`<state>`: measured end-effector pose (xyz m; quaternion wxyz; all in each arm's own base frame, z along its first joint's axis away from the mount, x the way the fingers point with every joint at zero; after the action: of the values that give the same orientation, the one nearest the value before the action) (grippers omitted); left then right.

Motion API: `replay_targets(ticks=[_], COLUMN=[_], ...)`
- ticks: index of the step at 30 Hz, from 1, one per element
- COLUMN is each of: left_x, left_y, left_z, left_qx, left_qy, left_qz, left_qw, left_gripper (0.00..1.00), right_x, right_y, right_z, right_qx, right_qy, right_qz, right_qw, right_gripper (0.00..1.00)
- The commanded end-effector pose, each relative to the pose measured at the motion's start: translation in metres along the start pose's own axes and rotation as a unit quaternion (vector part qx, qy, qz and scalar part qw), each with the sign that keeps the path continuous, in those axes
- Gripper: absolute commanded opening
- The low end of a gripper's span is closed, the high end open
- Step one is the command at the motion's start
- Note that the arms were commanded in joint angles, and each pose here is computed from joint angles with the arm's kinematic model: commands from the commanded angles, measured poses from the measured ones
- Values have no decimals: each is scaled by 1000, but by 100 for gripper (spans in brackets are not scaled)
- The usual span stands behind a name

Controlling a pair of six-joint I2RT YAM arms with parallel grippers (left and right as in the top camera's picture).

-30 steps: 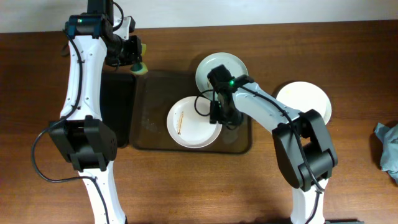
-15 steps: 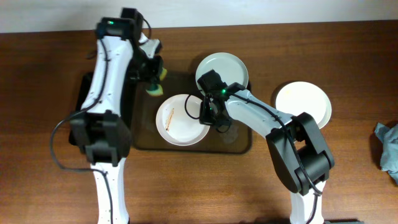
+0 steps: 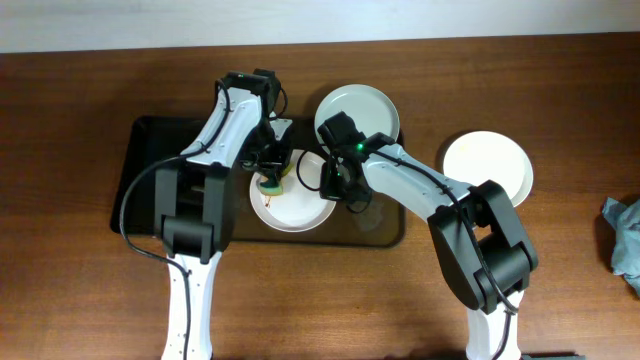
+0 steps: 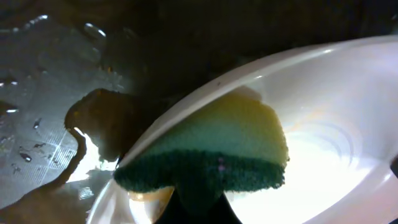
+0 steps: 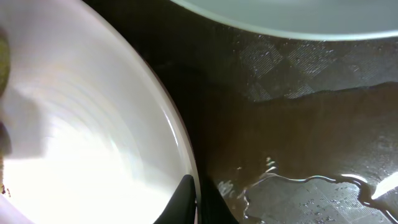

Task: Clean dirty plates on tray and stack at the side
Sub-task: 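Scrub the held plate with the sponge in the left gripper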

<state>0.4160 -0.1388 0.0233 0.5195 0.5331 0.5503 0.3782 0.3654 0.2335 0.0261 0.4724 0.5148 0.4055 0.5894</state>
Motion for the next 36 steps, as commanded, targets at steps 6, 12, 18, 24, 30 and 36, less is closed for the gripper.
replay_targets(ticks=[6,12,18,24,30,36], left_x=[40,20,36,69,76,26], left_y=[-53,-70,-86,-50,-89,-97], left_z=[-76,3,0,-1,-50,-78], left_qx=[169,-5,-20,-78,-3,101], left_qy=[46,20,53,168,189,115], left_qz=[89,26,82,200,201,38], left_qw=[980,999,995,962,961,987], left_gripper=[1,1,1,1,1,1], right_x=[-13,-13,-13,-17,-18,-18], right_y=[-8,-8,-8,-8,-8,-9], right_z=[-8,-8,-8,-6,-5,-5], right_qx=[10,11,9,9,8,8], right_qy=[-5,-5,-5,-10,-11,-11], right_qz=[-25,-24,-25,-25,-25,-25], right_qw=[1000,1000,1000,1000,1000,1000], right_gripper=[4,4,4,4,4,4])
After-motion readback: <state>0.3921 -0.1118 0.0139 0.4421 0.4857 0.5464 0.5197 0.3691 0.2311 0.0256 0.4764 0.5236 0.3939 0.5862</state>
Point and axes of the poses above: each gripper's point midway between its finger pads, its own y axis back along the fingers, its own x axis along the line the jaws close on, z = x × y, the point moved 2 cm from there along y, back along the fingers, and after that the axes turned 7 degrees about y, right-handed, at the moved point
